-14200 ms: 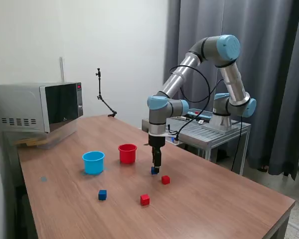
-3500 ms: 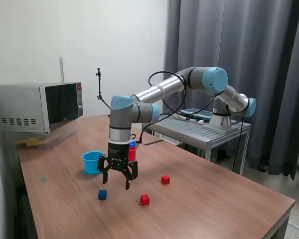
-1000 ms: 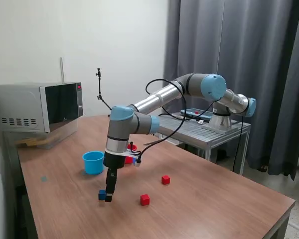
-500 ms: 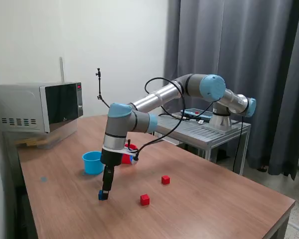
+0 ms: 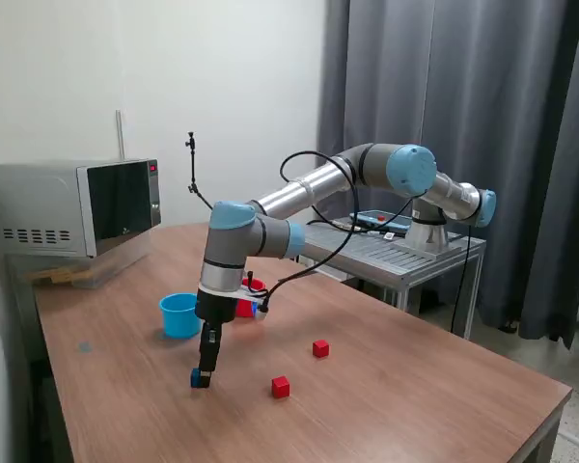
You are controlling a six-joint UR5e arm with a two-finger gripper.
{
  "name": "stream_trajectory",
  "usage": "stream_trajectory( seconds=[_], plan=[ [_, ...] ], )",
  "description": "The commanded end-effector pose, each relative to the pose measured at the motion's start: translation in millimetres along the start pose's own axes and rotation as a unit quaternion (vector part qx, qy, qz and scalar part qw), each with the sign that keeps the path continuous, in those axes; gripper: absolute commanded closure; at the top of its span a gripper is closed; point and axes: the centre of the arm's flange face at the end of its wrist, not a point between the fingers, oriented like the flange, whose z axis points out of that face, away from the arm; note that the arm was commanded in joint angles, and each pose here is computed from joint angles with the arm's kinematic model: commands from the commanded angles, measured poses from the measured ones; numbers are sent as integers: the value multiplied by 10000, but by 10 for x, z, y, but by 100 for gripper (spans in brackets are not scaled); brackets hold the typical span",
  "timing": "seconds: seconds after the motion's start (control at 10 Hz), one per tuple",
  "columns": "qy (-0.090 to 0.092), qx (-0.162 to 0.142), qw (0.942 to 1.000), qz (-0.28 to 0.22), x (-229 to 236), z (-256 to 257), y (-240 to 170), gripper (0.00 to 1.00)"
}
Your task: Place red objects in the red bin, and blue objects in the blue bin.
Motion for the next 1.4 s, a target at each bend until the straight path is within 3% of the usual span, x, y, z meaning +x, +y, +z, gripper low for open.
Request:
stream_trajectory(
  seconds=[0.0,0.4,0.7,1.1,1.3],
  plan=[
    [-7,-15,10000,-15,1,-8,7,100],
    [-103,-93,9998,-160,-1,-41,24,100],
    [-48,-245,9995,-200,42,-472,88,100],
    [-99,-181,9989,-416,-100,-1114,-38,100],
    [-260,108,9982,-536,-266,-1069,-10,100]
  ],
)
